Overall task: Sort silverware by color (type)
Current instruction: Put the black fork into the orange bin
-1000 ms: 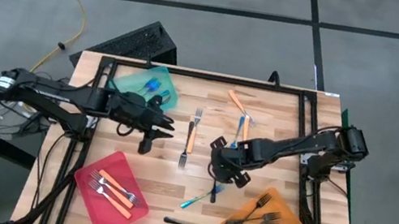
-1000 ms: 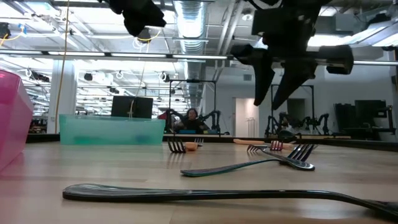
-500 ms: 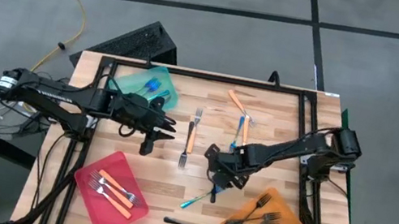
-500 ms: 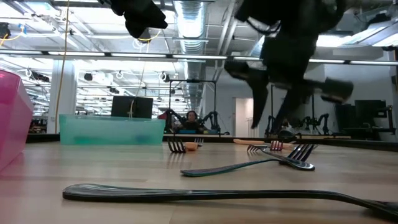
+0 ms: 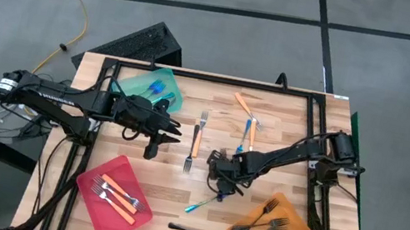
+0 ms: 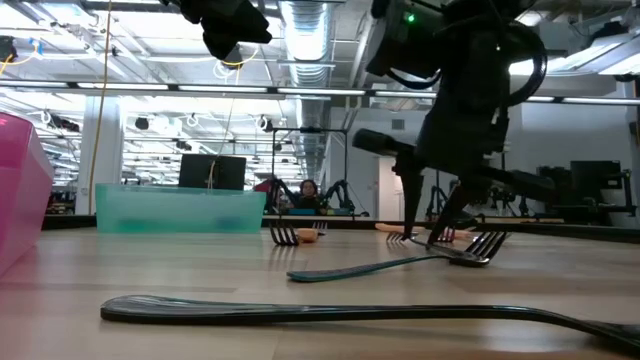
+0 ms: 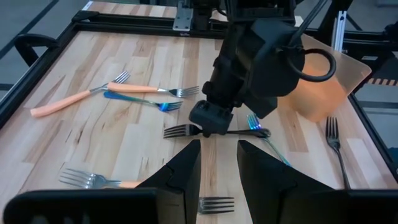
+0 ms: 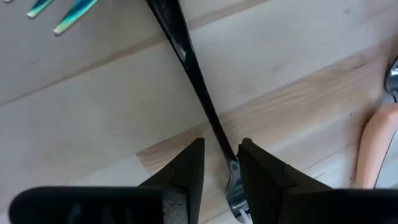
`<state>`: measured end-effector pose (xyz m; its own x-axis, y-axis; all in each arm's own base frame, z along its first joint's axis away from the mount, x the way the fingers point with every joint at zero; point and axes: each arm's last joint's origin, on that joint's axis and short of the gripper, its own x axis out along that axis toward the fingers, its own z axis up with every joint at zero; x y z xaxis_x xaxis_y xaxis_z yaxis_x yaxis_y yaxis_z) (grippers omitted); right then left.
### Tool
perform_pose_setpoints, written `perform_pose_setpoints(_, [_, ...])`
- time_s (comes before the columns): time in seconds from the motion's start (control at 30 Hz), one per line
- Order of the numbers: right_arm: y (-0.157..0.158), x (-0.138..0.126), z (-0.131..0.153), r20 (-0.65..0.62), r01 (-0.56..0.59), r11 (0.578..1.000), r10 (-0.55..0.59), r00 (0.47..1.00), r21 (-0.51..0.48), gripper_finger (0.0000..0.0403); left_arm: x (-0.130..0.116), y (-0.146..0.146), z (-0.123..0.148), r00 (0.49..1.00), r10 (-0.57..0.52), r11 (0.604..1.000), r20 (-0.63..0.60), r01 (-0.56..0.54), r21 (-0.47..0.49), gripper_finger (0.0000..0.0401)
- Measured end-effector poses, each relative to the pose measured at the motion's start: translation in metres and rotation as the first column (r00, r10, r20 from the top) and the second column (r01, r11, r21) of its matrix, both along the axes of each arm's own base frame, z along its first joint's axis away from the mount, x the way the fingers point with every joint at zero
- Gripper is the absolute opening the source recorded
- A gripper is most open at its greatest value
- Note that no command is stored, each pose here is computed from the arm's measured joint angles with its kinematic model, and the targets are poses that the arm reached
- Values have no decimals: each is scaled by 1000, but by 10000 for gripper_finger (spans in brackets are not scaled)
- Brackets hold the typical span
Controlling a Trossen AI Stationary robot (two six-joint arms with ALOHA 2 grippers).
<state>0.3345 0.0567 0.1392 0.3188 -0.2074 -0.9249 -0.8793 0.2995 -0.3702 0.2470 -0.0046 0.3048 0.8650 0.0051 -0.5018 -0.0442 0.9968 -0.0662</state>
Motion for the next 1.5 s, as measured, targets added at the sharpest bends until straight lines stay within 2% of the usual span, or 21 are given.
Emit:
perform_pose_setpoints(0.33, [-9,7,1,73,89,995,-92,993,46,118,0,0,0,1000,1,1000,0,-1,-1,89])
perform_pose_setpoints(0.63, [-12,8,1,66,102,990,-109,992,94,62,0,0,0,1000,2,1000,-1,-2,-3,89])
perform_pose_setpoints(0.73, [-12,9,1,83,140,984,-150,985,114,44,0,0,0,1000,2,1000,-1,-2,-4,89])
perform_pose_setpoints(0.87, [-13,10,2,99,208,967,-223,970,148,14,0,0,0,1000,3,1000,-1,-3,-3,89])
perform_pose_setpoints(1.13, [-16,11,4,117,322,924,-350,929,206,14,0,0,0,1000,4,1000,-1,-4,-2,89])
perform_pose_setpoints(1.3, [-18,10,22,181,354,896,-408,895,268,14,0,0,0,1000,3,1000,-1,-3,1,89])
perform_pose_setpoints(1.5, [-31,8,50,252,415,834,-517,818,364,14,0,0,0,1000,-6,1000,-1,6,17,89])
